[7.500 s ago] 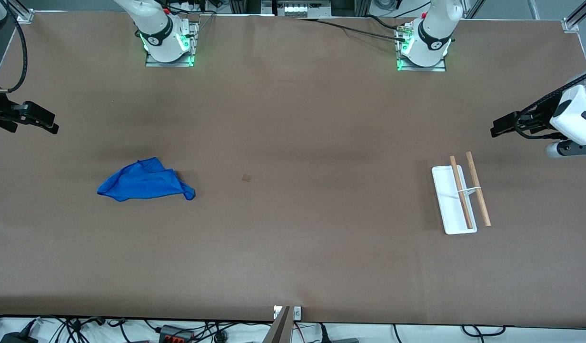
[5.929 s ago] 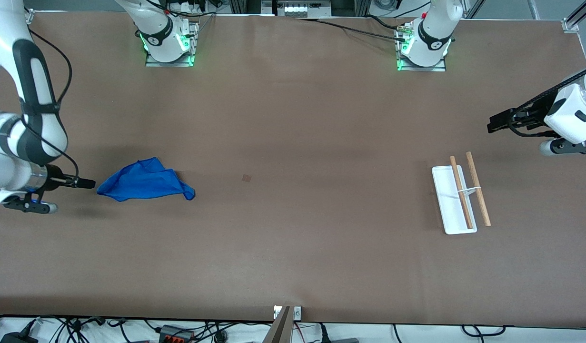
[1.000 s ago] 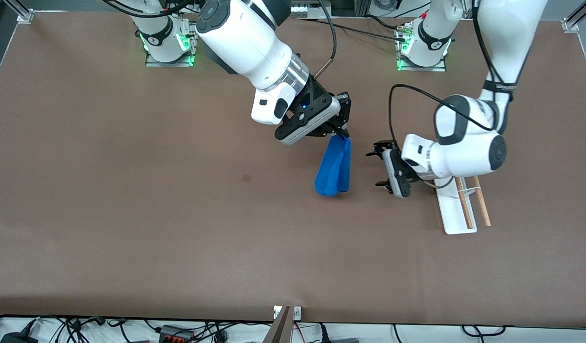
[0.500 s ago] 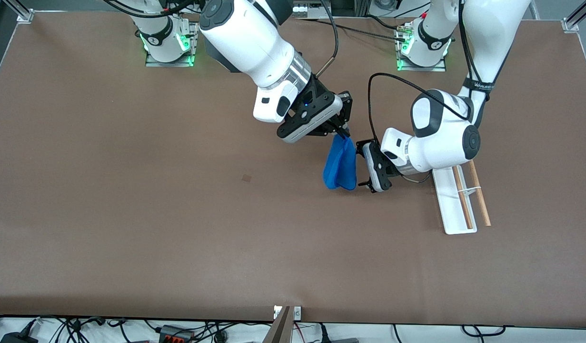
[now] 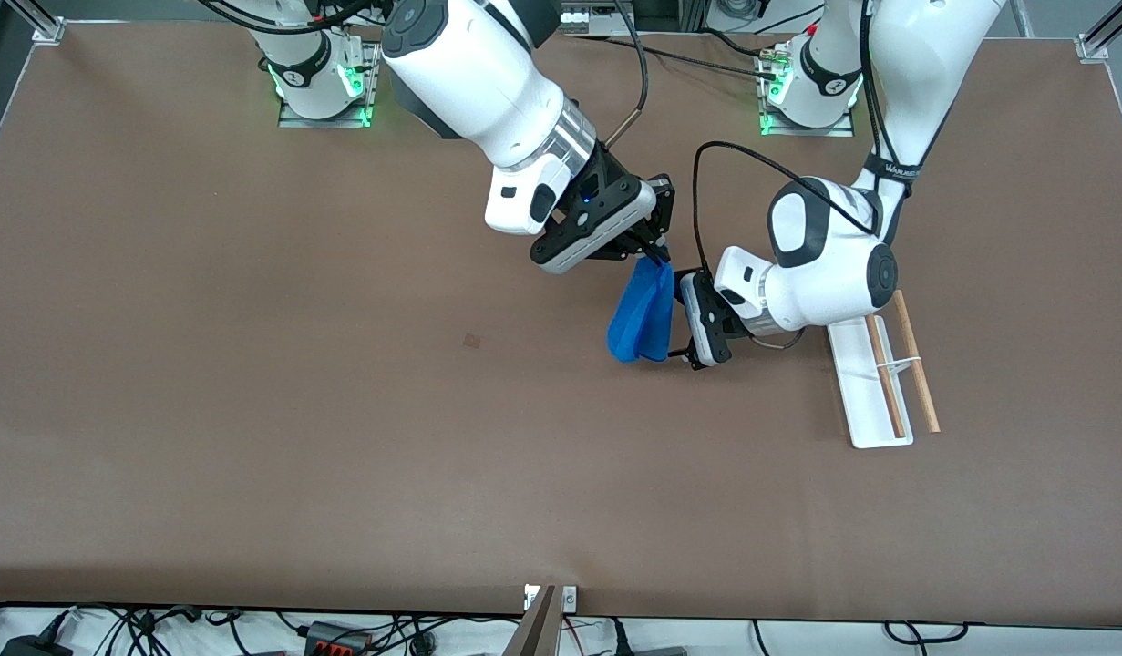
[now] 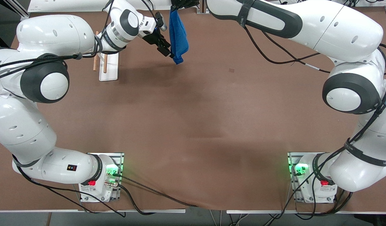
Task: Pass towel and hang on rack
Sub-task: 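Grasp the hanging towel with the left gripper below the right gripper, then release the towel from the right gripper while the left gripper carries it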
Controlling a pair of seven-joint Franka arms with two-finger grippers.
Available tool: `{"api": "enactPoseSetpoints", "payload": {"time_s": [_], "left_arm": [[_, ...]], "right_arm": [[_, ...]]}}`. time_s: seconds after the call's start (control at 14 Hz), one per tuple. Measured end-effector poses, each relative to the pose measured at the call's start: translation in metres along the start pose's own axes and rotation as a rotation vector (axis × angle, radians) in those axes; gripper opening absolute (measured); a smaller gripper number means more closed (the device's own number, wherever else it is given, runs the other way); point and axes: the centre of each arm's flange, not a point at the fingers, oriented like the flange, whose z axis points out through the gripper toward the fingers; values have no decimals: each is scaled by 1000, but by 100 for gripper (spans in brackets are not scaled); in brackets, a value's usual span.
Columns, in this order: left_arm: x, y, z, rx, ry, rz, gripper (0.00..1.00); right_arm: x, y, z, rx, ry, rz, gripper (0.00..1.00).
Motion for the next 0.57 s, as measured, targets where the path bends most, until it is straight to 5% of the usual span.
{"api": "enactPoseSetpoints", "payload": {"time_s": [0.21,0.57], "left_arm": [[6,3,2,11,11,7,90],[13,4,1,16,24,12,37]], "right_arm": [[0,0,0,0,0,0,2],[0,0,0,-1,0,-1,2]]}}
